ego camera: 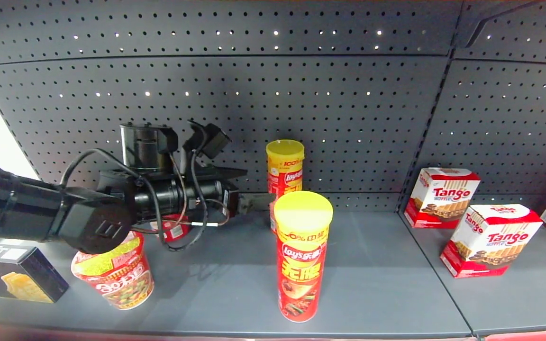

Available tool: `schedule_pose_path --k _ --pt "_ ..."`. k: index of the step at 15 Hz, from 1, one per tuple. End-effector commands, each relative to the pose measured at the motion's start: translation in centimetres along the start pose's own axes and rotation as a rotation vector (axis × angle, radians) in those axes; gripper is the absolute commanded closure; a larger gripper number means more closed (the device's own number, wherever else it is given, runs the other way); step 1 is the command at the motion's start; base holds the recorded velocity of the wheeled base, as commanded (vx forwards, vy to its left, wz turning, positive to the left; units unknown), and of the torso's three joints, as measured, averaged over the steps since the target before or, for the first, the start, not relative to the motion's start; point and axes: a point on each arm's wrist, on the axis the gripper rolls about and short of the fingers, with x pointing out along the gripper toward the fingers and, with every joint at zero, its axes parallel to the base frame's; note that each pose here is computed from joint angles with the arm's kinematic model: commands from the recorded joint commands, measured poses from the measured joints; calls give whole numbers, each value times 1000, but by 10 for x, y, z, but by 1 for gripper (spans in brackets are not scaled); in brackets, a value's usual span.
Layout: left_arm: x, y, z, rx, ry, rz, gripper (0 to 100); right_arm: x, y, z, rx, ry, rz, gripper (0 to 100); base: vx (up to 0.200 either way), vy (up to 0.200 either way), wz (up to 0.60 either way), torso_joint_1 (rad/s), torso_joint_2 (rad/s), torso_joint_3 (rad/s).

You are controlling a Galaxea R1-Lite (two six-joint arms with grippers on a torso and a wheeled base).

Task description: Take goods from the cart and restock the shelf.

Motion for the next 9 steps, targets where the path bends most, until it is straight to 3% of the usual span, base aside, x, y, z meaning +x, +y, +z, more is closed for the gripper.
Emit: schedule_pose_path --k 1,4,5,8,9 --pt "-21 -6 14 18 -38 22 0 0 0 0 0 1 0 0 0 0 0 0 0 0" --pt "-49 -15 36 44 -101 91 0 0 0 0 0 1 0 0 0 0 0 0 0 0" --pt "-70 -22 51 48 -116 151 0 0 0 0 0 1 0 0 0 0 0 0 0 0" --pt "-120 -45 74 21 -209 271 0 0 0 0 0 1 0 0 0 0 0 0 0 0" --pt "-148 -57 79 20 -265 331 0 0 0 0 0 1 0 0 0 0 0 0 0 0"
